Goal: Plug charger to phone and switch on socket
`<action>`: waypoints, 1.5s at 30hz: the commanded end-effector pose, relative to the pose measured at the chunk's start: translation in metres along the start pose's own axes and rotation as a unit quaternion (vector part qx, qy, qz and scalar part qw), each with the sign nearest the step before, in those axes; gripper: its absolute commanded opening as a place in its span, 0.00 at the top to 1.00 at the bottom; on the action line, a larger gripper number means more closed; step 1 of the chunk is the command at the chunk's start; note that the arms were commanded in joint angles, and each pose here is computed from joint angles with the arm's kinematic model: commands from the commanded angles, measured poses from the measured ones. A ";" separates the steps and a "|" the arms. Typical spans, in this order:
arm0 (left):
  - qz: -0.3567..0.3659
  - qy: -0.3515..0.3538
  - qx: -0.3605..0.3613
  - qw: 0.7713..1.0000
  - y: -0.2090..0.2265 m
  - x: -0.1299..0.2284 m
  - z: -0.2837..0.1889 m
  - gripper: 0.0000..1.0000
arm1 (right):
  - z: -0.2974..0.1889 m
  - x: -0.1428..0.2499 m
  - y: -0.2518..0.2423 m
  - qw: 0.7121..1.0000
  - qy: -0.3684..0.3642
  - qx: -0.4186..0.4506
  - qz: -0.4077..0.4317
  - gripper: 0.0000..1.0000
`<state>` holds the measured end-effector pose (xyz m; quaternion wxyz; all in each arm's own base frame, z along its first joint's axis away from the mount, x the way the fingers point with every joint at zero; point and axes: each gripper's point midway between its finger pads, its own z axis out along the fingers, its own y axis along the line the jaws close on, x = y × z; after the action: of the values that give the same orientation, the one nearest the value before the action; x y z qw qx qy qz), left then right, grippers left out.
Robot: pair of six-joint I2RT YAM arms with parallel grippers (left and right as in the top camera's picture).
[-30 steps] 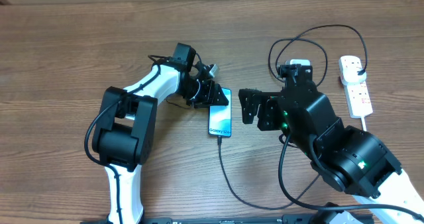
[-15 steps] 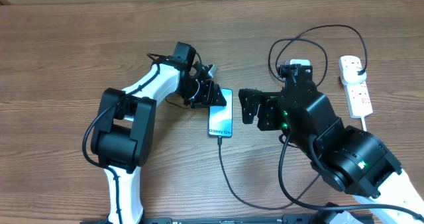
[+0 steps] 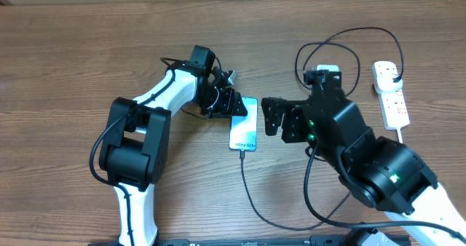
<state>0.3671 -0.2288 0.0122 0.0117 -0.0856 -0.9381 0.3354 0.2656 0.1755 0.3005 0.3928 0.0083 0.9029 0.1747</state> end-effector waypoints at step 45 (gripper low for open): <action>-0.010 -0.335 -0.272 0.902 -0.092 0.046 -0.323 0.00 | 0.021 -0.010 -0.321 0.869 0.027 0.344 0.355 0.92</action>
<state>0.3603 -0.1146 0.2680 -0.2448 -0.0163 -0.9607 0.1296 0.3210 -0.0989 0.2114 0.2777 0.4303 0.8584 -0.0301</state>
